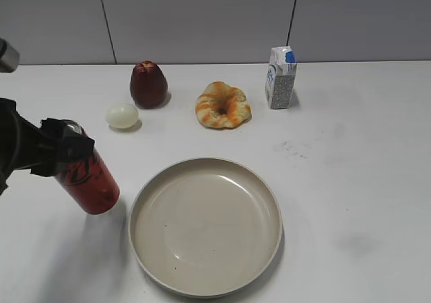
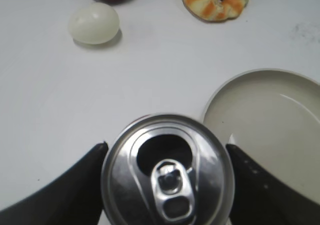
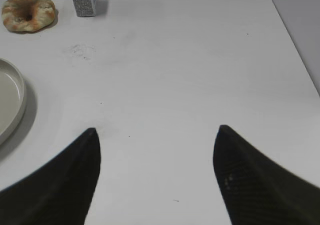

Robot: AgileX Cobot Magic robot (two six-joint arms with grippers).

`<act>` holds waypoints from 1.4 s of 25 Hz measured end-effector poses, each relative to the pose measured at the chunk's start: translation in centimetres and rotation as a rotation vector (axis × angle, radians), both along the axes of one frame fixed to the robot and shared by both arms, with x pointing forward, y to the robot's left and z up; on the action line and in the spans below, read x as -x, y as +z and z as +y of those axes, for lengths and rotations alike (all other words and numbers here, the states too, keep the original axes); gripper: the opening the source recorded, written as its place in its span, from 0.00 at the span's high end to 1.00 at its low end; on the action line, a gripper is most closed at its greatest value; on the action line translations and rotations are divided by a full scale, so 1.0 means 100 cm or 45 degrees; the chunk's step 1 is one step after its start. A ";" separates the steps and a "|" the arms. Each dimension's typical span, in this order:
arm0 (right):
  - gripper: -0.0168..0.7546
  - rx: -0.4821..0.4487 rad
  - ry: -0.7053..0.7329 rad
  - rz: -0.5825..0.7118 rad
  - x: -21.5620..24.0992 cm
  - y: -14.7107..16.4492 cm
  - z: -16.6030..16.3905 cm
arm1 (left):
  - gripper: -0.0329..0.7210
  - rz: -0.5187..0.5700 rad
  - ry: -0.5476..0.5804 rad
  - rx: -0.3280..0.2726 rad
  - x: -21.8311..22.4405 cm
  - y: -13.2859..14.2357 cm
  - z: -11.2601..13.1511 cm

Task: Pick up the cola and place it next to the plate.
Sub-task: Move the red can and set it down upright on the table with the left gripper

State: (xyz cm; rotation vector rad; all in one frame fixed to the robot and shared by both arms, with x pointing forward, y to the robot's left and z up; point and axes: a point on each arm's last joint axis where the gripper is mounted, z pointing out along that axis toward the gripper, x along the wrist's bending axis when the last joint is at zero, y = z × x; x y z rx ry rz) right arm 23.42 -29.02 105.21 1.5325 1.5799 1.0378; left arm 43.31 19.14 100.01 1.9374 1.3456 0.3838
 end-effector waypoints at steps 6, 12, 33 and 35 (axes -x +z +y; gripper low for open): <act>0.28 0.000 0.000 0.000 0.000 0.000 0.000 | 0.28 0.007 0.002 0.004 0.001 -0.001 0.000; 0.28 0.000 0.000 0.000 0.000 0.000 0.000 | 0.28 0.107 0.012 -0.012 -0.002 -0.014 -0.003; 0.28 0.000 0.000 0.000 0.000 0.000 0.000 | 0.26 0.101 -0.063 -0.013 0.002 -0.020 -0.020; 0.28 0.000 0.000 0.000 0.000 0.000 0.000 | 0.25 0.100 -0.063 -0.013 0.001 -0.020 -0.020</act>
